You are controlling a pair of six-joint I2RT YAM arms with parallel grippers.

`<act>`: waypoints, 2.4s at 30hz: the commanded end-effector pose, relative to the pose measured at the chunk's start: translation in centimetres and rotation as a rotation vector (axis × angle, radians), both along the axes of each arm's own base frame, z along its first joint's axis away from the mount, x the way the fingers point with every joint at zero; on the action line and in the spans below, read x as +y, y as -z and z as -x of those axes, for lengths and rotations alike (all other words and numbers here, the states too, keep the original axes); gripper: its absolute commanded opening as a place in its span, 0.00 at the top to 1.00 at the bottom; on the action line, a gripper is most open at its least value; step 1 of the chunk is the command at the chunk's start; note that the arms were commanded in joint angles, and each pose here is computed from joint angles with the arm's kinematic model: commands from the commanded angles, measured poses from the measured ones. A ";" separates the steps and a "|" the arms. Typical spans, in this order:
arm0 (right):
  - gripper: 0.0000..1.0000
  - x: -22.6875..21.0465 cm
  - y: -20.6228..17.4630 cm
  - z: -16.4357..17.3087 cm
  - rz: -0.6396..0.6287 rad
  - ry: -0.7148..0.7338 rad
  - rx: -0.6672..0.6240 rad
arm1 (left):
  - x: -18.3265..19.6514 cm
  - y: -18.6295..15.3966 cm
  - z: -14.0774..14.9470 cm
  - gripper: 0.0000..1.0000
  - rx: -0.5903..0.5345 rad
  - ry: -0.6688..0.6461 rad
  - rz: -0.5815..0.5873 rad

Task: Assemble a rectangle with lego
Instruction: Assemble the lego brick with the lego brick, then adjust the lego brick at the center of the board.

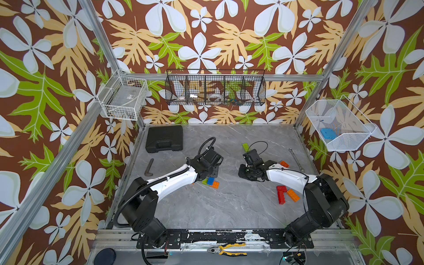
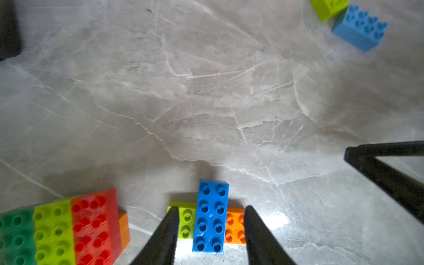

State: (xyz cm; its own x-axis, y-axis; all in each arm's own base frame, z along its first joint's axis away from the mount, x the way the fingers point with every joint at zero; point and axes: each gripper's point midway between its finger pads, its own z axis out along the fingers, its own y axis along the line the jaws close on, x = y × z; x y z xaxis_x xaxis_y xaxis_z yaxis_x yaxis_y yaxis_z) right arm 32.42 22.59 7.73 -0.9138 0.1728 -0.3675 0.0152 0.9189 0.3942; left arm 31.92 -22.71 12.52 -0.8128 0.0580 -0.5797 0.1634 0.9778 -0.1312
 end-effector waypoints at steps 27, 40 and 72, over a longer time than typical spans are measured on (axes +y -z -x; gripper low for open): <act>1.00 14.7 1.1 4.9 -0.066 -0.445 0.054 | 5.4 0.0 0.6 0.72 -0.030 -0.138 0.270; 1.00 12.0 6.2 6.6 0.039 -0.412 0.167 | 5.8 -0.1 0.6 0.74 -0.033 -0.144 0.258; 0.82 14.7 3.0 -10.1 0.015 -0.365 -0.050 | 7.7 -3.7 -1.3 0.39 -0.213 -0.254 0.298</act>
State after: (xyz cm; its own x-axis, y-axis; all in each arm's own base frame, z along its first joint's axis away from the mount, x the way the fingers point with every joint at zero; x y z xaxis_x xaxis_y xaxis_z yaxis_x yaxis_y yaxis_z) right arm 43.35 36.69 4.92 -0.8819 -0.1639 -0.4421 -0.3337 0.8793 0.3397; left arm 32.61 -15.73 14.96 -0.6953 -0.2965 -0.6547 -0.0111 0.9152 -0.4028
